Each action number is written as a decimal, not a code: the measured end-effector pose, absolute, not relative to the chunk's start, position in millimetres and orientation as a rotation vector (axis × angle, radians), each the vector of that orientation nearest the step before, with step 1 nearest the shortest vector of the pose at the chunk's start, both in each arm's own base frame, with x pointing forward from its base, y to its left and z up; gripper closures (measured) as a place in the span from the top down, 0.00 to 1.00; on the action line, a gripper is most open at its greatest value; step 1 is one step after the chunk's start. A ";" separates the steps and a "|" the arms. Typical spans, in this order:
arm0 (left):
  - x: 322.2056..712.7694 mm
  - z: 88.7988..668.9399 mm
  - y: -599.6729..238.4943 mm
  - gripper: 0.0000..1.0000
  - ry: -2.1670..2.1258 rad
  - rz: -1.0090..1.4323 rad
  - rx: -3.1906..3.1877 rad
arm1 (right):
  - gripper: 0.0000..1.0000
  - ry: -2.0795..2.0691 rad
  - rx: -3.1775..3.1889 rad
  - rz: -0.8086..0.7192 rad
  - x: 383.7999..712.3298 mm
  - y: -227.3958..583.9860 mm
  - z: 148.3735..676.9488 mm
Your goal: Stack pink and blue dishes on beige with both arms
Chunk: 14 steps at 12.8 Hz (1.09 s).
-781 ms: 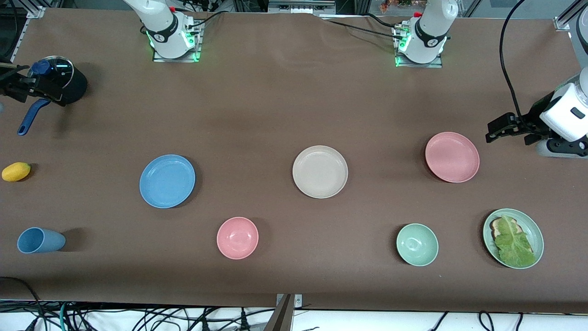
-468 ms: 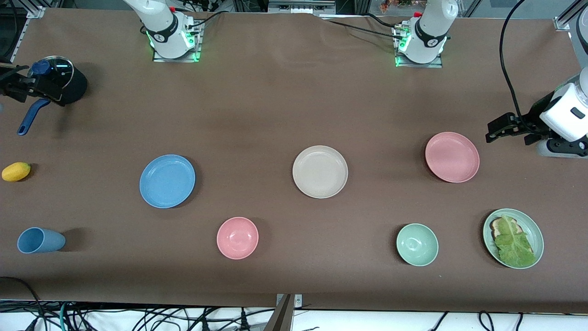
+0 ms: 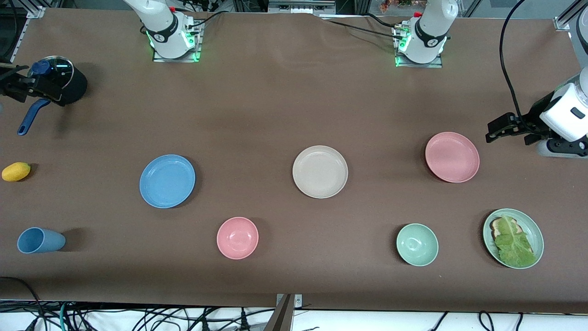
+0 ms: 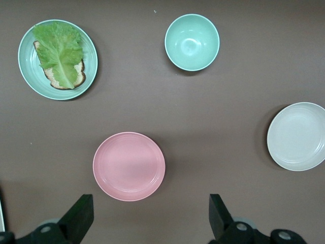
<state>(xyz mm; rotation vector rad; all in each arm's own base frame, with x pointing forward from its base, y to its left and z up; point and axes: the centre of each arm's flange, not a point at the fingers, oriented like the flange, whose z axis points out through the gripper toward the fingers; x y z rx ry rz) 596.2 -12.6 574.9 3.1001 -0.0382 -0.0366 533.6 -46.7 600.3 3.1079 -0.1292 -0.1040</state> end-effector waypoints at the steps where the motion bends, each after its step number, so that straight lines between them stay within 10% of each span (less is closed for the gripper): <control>1: 596.2 574.9 -12.6 1.00 -0.038 -0.037 3.100 | 1.00 -0.129 3.108 -0.104 533.6 -46.7 600.3; 14: 618.3 506.4 7.3 1.00 0.016 -0.217 3.092 | 1.00 -0.129 3.108 -0.106 533.7 -46.8 599.7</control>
